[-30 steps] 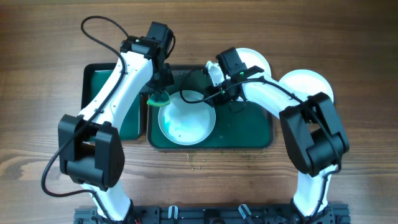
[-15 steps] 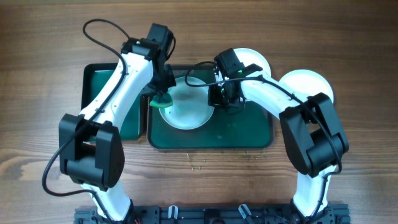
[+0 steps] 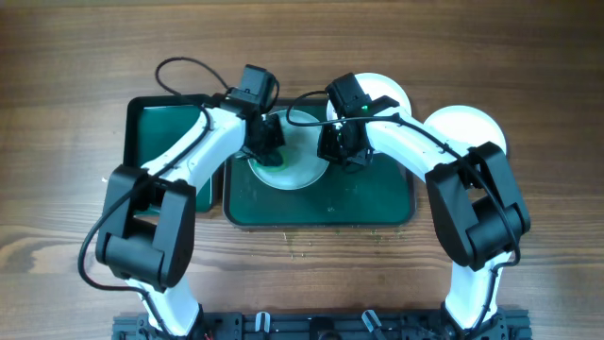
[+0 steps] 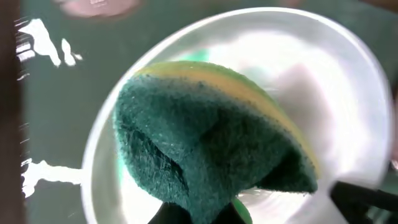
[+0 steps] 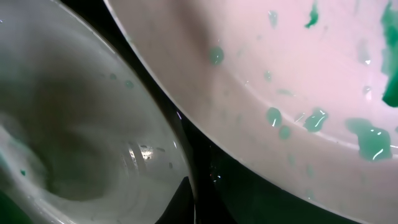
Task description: Clean dirty plates on tray and stack at the side
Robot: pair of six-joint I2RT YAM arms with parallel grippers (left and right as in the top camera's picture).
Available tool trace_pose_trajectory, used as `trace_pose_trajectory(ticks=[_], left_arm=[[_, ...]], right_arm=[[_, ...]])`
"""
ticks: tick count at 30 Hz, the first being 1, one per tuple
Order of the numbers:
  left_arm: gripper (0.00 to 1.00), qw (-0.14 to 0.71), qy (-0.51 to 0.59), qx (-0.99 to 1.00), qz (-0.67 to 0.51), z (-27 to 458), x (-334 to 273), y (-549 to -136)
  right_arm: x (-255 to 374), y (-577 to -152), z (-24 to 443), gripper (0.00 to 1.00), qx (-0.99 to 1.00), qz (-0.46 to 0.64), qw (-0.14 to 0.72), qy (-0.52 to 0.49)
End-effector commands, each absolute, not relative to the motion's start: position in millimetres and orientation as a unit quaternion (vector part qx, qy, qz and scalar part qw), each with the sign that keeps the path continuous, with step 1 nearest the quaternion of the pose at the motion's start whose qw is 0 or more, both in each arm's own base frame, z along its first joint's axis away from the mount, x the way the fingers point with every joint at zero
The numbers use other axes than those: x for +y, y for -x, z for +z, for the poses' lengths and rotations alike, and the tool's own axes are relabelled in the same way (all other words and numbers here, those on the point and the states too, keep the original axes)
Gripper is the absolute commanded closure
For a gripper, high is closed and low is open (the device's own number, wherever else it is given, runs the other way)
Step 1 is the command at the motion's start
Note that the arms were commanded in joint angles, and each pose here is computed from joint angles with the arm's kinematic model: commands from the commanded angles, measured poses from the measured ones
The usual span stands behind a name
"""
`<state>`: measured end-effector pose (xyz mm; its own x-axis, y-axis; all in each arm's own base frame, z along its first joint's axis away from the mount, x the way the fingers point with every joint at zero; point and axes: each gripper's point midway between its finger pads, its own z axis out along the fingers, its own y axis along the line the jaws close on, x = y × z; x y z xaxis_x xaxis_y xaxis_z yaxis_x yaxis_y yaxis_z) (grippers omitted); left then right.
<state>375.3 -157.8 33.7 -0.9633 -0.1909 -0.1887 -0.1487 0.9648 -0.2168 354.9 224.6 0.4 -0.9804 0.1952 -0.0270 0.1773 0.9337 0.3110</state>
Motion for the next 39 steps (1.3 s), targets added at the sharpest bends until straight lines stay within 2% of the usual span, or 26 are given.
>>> trace_pose_trajectory(ticks=[1,12,21,25,28,30,33,36,39], left_arm=[[0.96,0.116,0.026,0.986,-0.118,37,-170,-377],[0.96,0.159,-0.058,0.973,-0.159,39,-171,-396],[0.96,0.116,-0.081,0.977,-0.157,-3,-154,-359],[0.96,0.108,-0.131,0.951,-0.258,10,-188,-348],[0.96,0.147,-0.15,0.931,-0.299,24,-204,-363],[0.96,0.181,-0.143,0.935,-0.269,24,-197,-380],[0.96,0.201,-0.059,0.967,-0.146,8,-154,-398],[0.96,0.207,-0.015,0.976,-0.065,2,-124,-401],[0.96,0.187,0.011,0.98,-0.069,-1,-123,-393]], right_arm=[[198,-352,-23,0.96,0.989,0.088,0.033,-0.111],[199,-352,-23,0.96,0.99,0.09,0.032,-0.106],[201,-352,-22,0.96,0.99,0.096,0.033,-0.101],[201,-352,-22,0.96,0.99,0.096,0.033,-0.101],[201,-352,-22,0.96,0.99,0.096,0.033,-0.101],[201,-352,-22,0.96,0.99,0.096,0.033,-0.101],[201,-352,-22,0.96,0.99,0.096,0.033,-0.101],[201,-352,-22,0.96,0.99,0.096,0.033,-0.101],[202,-352,-22,0.96,0.99,0.096,0.033,-0.101]])
